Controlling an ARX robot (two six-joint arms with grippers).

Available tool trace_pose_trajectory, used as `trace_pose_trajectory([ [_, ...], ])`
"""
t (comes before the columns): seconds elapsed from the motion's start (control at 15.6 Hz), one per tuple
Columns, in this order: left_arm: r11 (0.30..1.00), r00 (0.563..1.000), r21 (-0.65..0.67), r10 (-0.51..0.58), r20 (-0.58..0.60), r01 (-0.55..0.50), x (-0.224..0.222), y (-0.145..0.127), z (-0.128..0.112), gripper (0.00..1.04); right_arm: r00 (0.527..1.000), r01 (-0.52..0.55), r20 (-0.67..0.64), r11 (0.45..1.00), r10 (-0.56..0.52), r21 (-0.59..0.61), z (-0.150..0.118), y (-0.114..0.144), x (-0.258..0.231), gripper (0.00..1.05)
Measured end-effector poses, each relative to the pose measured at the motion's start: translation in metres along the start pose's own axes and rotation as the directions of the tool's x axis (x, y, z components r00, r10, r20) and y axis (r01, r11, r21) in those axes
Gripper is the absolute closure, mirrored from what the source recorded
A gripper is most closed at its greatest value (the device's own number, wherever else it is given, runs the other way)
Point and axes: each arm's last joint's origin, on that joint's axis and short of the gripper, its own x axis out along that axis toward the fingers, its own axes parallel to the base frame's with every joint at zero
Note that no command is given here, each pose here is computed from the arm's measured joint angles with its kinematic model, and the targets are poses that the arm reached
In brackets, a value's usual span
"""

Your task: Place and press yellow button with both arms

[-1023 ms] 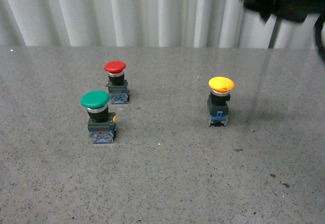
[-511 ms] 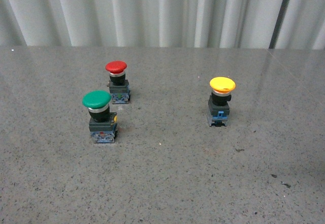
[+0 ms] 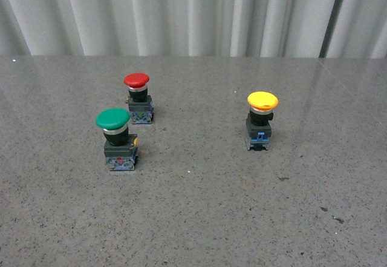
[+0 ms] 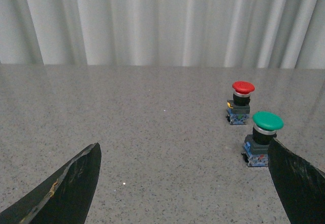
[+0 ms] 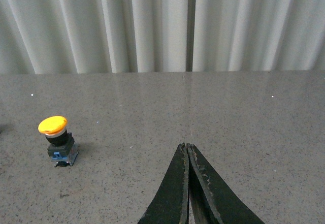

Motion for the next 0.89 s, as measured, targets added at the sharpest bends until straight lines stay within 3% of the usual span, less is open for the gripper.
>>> trace_pose_trajectory([
  [0.19,1.0,1.0,0.0,0.001,0.0,-0.001,0.0,0.0,0.0,0.07,1.0,0.017,0.01,1.0,-0.017,-0.005,-0.008,-0.014,-0.008,1.03],
  [0.89,1.0,1.0,0.0,0.0,0.0,0.0,0.0,0.0,0.0,0.07,1.0,-0.006,0.025,1.0,0.006,-0.006,-0.024,-0.013,-0.021,1.03],
])
